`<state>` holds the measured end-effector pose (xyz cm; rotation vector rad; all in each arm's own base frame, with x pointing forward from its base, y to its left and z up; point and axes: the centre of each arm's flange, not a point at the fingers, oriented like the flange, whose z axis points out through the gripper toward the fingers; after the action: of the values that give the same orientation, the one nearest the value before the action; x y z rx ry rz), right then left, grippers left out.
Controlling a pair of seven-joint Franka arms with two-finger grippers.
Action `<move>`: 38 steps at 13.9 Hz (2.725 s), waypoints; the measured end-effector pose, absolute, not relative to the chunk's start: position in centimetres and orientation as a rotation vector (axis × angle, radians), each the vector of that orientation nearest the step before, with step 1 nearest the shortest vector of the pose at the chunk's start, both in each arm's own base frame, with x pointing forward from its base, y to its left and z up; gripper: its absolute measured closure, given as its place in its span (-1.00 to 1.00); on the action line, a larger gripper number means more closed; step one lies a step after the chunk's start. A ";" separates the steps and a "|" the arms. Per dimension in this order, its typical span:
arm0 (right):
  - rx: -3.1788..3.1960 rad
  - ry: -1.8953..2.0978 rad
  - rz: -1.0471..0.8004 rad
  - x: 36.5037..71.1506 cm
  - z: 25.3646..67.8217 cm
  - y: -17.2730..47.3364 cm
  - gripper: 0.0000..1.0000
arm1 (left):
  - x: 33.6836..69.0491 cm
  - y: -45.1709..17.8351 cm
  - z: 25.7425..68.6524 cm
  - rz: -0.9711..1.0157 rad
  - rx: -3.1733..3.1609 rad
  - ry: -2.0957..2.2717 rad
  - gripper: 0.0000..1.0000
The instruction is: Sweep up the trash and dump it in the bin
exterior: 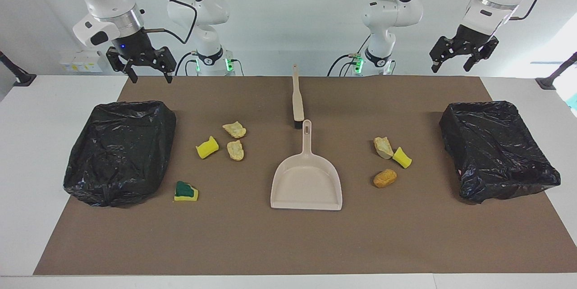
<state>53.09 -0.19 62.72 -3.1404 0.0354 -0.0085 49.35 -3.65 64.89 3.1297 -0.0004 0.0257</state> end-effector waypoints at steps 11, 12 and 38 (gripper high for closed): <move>-3.140 0.035 -0.006 53.1 62.7 -0.2 -1.00 | 49.4 -3.6 64.9 0.026 3.130 0.000 -1.00; -3.140 0.035 -0.006 53.1 62.7 -0.2 -1.00 | 49.4 -3.6 64.9 0.026 3.130 0.000 -1.00; -3.131 -0.146 0.066 53.1 59.8 5.8 -1.00 | 49.4 -3.6 64.9 0.026 3.130 0.000 -1.00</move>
<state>53.07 5.83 59.79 -3.1310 -0.1457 0.0664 49.35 -3.64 64.91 3.1296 -0.0003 0.0260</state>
